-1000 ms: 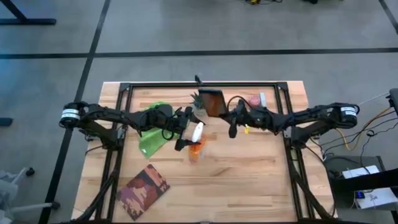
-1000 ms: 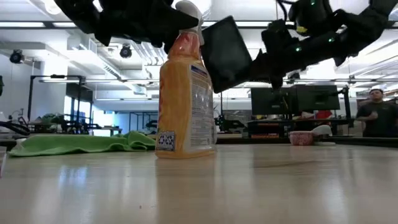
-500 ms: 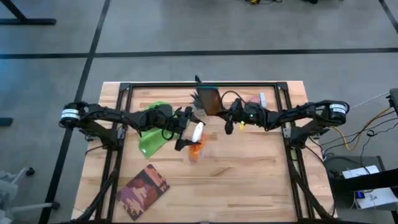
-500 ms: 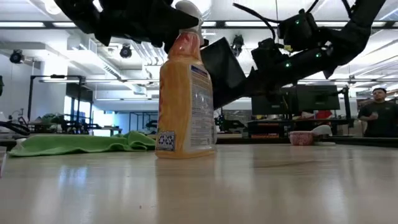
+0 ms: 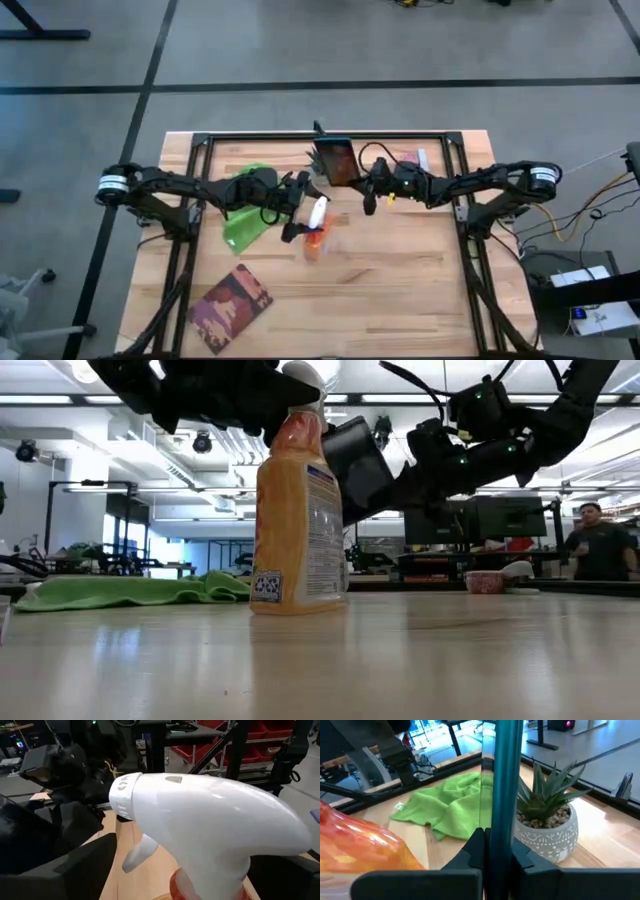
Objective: Apply microfiber cloth
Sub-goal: Spray the front and back of the tablet with the spray bottle
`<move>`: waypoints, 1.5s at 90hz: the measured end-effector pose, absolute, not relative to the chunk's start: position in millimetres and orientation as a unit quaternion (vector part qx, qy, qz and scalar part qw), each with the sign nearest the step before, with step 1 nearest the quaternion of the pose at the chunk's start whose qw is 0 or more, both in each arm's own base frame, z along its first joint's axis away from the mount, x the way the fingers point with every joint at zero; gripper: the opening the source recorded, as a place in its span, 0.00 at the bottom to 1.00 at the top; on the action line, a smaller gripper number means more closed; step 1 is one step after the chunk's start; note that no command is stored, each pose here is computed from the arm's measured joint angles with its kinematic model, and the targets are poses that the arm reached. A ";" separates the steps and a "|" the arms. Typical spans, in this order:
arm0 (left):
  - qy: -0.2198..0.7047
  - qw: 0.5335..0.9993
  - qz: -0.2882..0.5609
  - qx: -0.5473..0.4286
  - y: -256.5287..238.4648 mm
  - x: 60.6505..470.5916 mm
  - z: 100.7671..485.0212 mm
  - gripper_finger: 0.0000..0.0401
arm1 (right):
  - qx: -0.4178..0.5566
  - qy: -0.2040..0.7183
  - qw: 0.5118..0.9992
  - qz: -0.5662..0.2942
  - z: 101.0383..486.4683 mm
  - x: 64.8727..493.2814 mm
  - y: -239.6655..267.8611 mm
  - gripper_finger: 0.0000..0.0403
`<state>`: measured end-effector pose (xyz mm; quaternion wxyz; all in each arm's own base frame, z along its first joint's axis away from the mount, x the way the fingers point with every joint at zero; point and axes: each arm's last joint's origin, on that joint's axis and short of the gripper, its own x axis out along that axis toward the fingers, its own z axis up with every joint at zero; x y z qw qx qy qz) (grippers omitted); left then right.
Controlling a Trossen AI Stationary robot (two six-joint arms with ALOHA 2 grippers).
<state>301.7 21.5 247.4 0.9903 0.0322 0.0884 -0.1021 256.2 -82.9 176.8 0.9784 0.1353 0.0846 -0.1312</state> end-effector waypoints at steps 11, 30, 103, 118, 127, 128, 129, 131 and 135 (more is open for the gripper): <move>0.087 0.990 -0.103 0.039 21.5 301.8 247.5 0.97 | 0.136 0.086 0.978 -0.131 176.5 256.1 -82.9 0.02; 0.093 0.990 -0.101 0.017 21.5 301.6 247.0 0.97 | 0.136 0.086 0.978 -0.131 176.5 256.1 -82.9 0.02; 0.093 0.989 -0.116 0.011 20.2 301.7 246.8 0.55 | 0.136 0.086 0.978 -0.131 176.5 256.1 -82.9 0.02; 0.095 0.989 -0.114 0.001 20.5 301.6 246.5 0.36 | 0.136 0.085 0.978 -0.131 176.7 256.1 -82.9 0.02; 0.095 0.989 -0.112 -0.002 20.6 301.7 246.6 0.36 | 0.133 0.072 0.980 -0.130 179.3 256.6 -83.0 0.02; 0.095 0.989 -0.112 -0.002 20.6 301.7 246.6 0.36 | 0.133 0.070 0.980 -0.130 179.6 256.6 -83.0 0.02; 0.095 0.989 -0.112 -0.002 20.6 301.7 246.6 0.36 | 0.133 0.068 0.980 -0.130 179.9 256.7 -83.1 0.02; 0.095 0.989 -0.112 -0.002 20.6 301.7 246.6 0.36 | 0.132 0.066 0.980 -0.130 180.4 256.7 -83.1 0.02; 0.095 0.989 -0.112 -0.002 20.6 301.7 246.6 0.36 | 0.132 0.063 0.981 -0.131 180.9 256.7 -83.2 0.02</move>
